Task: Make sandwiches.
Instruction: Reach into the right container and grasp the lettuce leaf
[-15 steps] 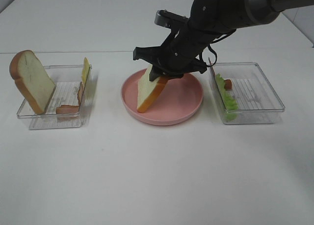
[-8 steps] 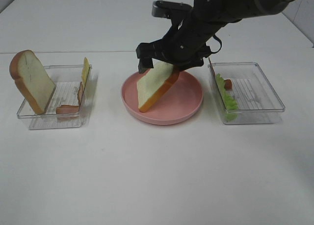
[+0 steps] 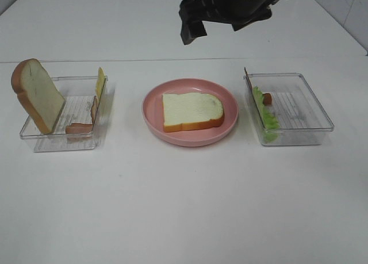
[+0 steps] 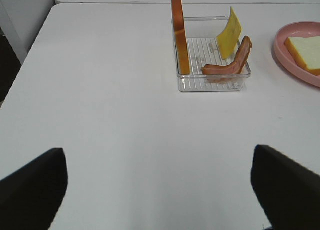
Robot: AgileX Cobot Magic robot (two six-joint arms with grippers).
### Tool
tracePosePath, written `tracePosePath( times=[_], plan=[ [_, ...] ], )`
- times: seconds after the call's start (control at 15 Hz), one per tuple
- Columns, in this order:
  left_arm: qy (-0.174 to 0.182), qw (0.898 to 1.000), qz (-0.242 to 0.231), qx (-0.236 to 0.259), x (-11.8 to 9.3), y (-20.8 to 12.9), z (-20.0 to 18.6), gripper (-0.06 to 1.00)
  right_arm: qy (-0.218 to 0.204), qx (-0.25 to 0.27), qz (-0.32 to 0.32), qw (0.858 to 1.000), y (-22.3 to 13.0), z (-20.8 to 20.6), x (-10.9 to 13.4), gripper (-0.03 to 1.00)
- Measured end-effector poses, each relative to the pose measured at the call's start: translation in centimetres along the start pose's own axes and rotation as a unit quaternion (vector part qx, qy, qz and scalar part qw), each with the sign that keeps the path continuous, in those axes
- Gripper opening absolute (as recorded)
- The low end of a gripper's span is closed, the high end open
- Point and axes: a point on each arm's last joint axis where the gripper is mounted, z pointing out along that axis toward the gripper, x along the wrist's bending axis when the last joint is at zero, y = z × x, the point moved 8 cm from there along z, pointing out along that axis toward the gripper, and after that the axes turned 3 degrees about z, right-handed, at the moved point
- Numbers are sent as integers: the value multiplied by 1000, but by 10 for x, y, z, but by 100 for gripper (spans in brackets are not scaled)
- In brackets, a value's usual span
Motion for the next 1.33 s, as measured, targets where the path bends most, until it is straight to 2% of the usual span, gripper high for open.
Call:
tracePosePath(
  times=[0.07, 0.13, 0.2, 0.33, 0.4, 0.6, 0.73, 0.8, 1.07, 1.33],
  plan=[
    [0, 1000, 0, 0, 0, 0, 0, 91, -24, 22, -7, 999, -7, -7, -8, 99],
    [0, 1000, 0, 0, 0, 0, 0, 91, -77, 60, -24, 995, -20, -15, -27, 99],
    [0, 1000, 0, 0, 0, 0, 0, 91, -110, 84, -24, 990, -27, -18, -38, 99],
    [0, 1000, 0, 0, 0, 0, 0, 91, -149, 102, -17, 983, -34, -22, -51, 99],
    [0, 1000, 0, 0, 0, 0, 0, 91, -154, 106, -14, 982, -35, -21, -52, 99],
    [0, 1000, 0, 0, 0, 0, 0, 91, -152, 124, 8, 980, -42, -9, -63, 99],
    [0, 1000, 0, 0, 0, 0, 0, 91, -137, 143, 45, 979, -50, 1, -73, 99],
    [0, 1000, 0, 0, 0, 0, 0, 91, -116, 161, 74, 977, -58, 11, -82, 99],
    [0, 1000, 0, 0, 0, 0, 0, 91, -78, 189, 89, 975, -71, 42, -75, 99],
    [0, 1000, 0, 0, 0, 0, 0, 91, -73, 216, 76, 971, -87, 73, -75, 99]
  ],
)
